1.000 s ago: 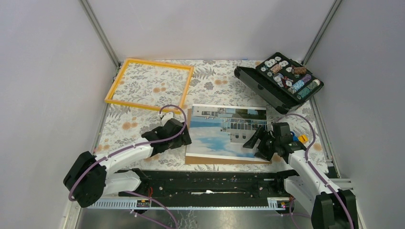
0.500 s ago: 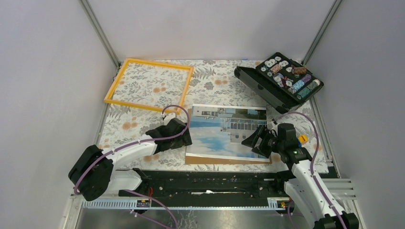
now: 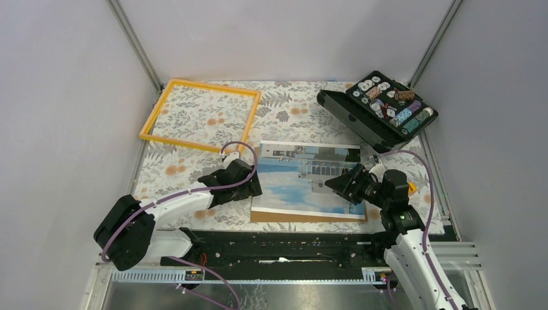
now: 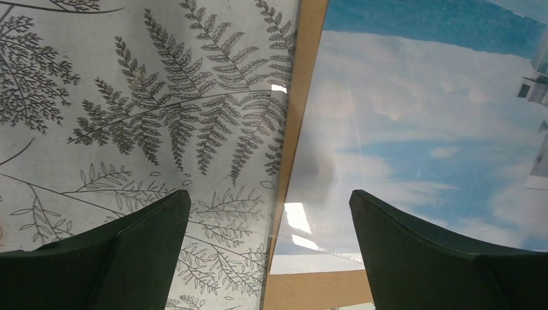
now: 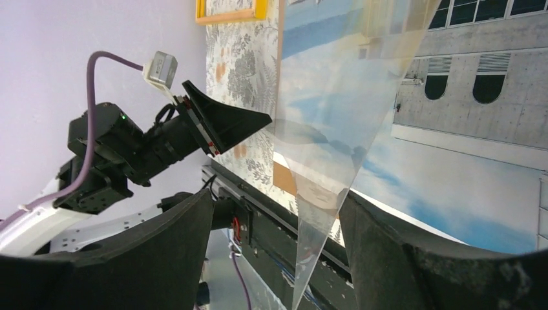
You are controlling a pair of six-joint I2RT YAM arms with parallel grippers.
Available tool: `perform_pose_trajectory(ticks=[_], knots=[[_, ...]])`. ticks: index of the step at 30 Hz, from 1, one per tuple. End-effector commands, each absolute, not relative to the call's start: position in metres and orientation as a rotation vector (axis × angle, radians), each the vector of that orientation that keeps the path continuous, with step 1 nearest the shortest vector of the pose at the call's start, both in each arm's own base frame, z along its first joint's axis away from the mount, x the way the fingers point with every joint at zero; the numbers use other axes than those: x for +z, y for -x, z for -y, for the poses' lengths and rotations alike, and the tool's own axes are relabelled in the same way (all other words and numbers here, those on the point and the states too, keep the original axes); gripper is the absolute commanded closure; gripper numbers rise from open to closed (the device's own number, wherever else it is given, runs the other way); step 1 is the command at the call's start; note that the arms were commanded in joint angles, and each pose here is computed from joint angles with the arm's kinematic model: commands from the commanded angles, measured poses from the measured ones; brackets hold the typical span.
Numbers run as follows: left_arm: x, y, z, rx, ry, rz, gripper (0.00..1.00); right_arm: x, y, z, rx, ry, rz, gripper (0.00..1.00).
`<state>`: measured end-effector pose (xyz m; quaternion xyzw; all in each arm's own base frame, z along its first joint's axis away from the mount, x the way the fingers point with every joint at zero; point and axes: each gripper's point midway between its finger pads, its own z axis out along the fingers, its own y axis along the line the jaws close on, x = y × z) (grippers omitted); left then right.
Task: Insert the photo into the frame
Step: Pick up the photo frame item from the photo frame.
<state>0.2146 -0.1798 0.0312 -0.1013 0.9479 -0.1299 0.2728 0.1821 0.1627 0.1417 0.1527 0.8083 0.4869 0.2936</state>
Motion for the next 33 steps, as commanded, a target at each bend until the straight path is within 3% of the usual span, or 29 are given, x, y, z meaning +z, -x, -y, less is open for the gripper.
perform_pose_trajectory(ticks=[1, 8, 14, 21, 28, 33], knots=[[0.035, -0.219, 0.193, -0.438, 0.288, -2.527, 0.01, 0.155, -0.191, -0.168, 1.379, -0.458, -2.082, 0.25], [0.038, -0.218, 0.197, -0.477, 0.292, -2.525, 0.01, 0.129, -0.200, -0.164, 1.317, -0.605, -2.174, 0.42], [0.061, -0.224, 0.202, -0.529, 0.282, -2.470, 0.01, 0.103, -0.201, -0.158, 1.263, -0.741, -2.230, 0.71], [0.130, -0.238, 0.217, -0.669, 0.258, -2.336, 0.01, 0.095, -0.195, -0.156, 1.253, -0.835, -2.268, 0.99], [0.179, -0.236, 0.234, -0.914, 0.281, -2.249, 0.01, 0.109, -0.196, -0.161, 1.409, -1.140, -2.166, 1.00], [0.207, -0.250, 0.218, -0.908, 0.306, -2.166, 0.01, 0.132, -0.201, -0.151, 1.421, -1.258, -2.037, 1.00]])
